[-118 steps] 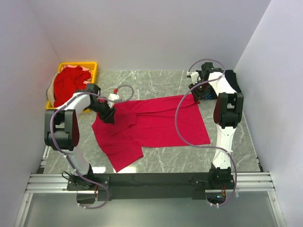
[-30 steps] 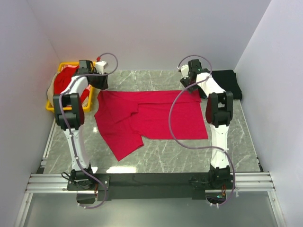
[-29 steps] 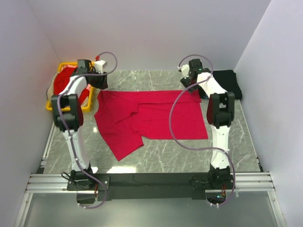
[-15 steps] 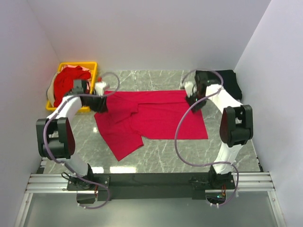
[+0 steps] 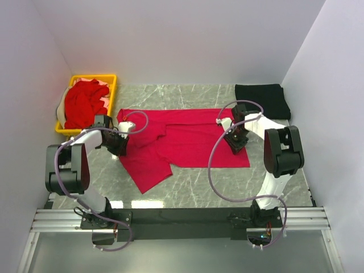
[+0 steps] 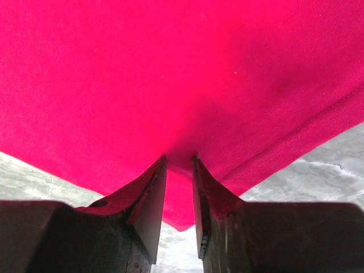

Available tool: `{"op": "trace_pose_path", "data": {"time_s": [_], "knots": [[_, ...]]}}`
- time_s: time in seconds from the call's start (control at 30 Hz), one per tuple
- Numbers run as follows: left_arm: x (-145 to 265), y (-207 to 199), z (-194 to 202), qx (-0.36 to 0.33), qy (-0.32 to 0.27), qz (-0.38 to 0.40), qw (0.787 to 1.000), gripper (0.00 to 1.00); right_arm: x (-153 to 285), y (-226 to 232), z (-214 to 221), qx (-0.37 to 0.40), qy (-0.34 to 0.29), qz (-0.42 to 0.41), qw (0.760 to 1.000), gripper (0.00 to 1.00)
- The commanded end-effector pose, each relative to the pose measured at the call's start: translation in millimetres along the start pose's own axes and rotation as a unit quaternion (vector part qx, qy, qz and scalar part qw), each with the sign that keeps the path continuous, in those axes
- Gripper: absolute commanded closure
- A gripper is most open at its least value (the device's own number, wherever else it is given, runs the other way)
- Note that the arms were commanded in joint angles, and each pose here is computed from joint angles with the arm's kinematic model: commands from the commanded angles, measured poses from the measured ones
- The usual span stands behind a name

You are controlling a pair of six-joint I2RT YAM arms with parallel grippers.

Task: Fold and stack the t-shirts
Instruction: Fold the tshirt

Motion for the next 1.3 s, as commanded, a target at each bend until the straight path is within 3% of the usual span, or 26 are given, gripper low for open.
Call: {"op": "trace_pose_path", "data": {"time_s": [0.0,0.27,0.33,0.47,0.6,0.93,1.27], "knots": [[-2,1,47,-0.024,0.08,-0.025,0.996,0.78,-15,9,16,0.004,0.023,-0.003,1.0,0.68],[13,11,30,-0.025,0.062,-0.032,0.997,0.79,9,16,18,0.011,-0.003,0.013,1.0,0.63],[22,16,18,-0.028,0.048,-0.034,0.998,0.73,23,12,14,0.015,-0.017,0.031,0.999,0.59],[52,-1,0,-0.082,0.004,0.027,0.996,0.52,57,9,14,0.033,-0.058,0.054,0.996,0.52],[75,-20,-2,-0.134,-0.033,0.045,0.989,0.44,69,19,28,0.081,-0.062,0.063,0.993,0.52],[62,-23,18,-0.154,-0.024,0.059,0.986,0.41,32,41,68,0.14,-0.004,0.086,0.986,0.49],[48,-16,29,-0.158,-0.005,0.051,0.986,0.4,13,41,78,0.164,0.005,0.105,0.981,0.47]]}}
Point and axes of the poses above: each gripper's point midway between its finger pads, its own x axis back along the fingers, its own y axis along the line the jaws close on, z = x × y, the point moved 6 cm from there along x, back along the fingers, and after that the axes turned 13 degrees about x, right-handed, at the moved point
